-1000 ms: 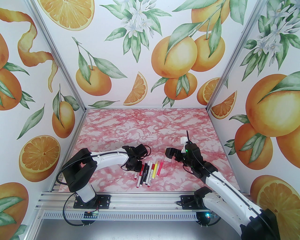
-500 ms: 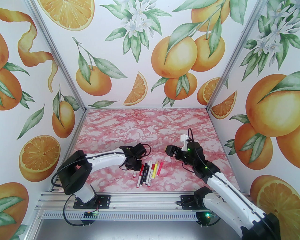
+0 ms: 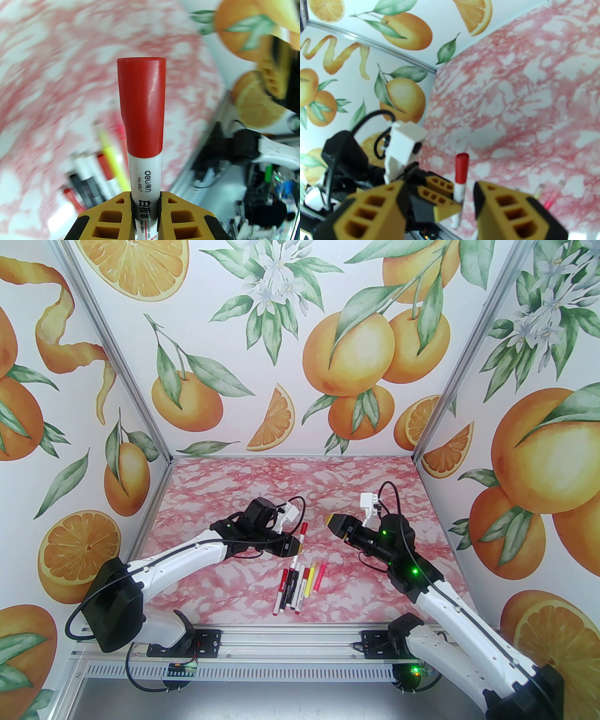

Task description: Open the pen caps

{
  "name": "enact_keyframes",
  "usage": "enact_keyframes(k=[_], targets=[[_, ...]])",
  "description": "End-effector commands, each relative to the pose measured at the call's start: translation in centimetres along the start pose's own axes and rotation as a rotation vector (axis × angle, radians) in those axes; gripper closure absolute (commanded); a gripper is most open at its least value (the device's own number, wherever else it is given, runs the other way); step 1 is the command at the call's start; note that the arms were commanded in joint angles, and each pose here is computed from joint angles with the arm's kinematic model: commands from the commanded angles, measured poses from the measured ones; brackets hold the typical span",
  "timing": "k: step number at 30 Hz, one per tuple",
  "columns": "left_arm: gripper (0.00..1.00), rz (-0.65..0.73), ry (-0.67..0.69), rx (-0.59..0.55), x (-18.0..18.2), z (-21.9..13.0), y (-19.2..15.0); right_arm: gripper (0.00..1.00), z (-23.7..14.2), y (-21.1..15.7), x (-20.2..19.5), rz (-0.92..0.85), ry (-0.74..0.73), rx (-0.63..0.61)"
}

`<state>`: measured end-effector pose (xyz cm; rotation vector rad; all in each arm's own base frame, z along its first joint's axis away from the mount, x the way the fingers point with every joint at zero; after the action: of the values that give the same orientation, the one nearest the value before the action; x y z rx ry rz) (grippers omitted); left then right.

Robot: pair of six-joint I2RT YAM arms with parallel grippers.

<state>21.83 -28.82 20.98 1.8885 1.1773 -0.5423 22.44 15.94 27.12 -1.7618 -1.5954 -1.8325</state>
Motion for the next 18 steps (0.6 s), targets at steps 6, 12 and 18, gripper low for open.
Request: enact_keyframes(k=[6,12,18], targets=[[0.83,0.096,-0.236,-0.016,-3.0,-0.1,1.0,0.51,1.1,0.4,1.7,-0.081,-0.048,-0.006],[0.83,0.093,-0.241,-0.012,-2.9,0.3,0.9,0.5,2.0,0.0,1.1,-0.085,-0.07,0.027],[0.83,0.09,-0.248,0.008,-2.9,0.7,0.8,0.56,2.6,0.0,1.1,-0.089,-0.069,0.03]])
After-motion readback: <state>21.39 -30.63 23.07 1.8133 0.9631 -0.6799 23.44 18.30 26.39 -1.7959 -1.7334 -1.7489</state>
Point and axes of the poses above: each hand's point on the last joint's axis, 136 mm out from that joint toward the fingers, its own z axis out along the fingers, its own x axis along the line the jaws close on, y = z × x, the point moved 6 cm from there along -z, back along the fingers, and after that the axes turned 5 degrees about -z, right-handed, at the moved point
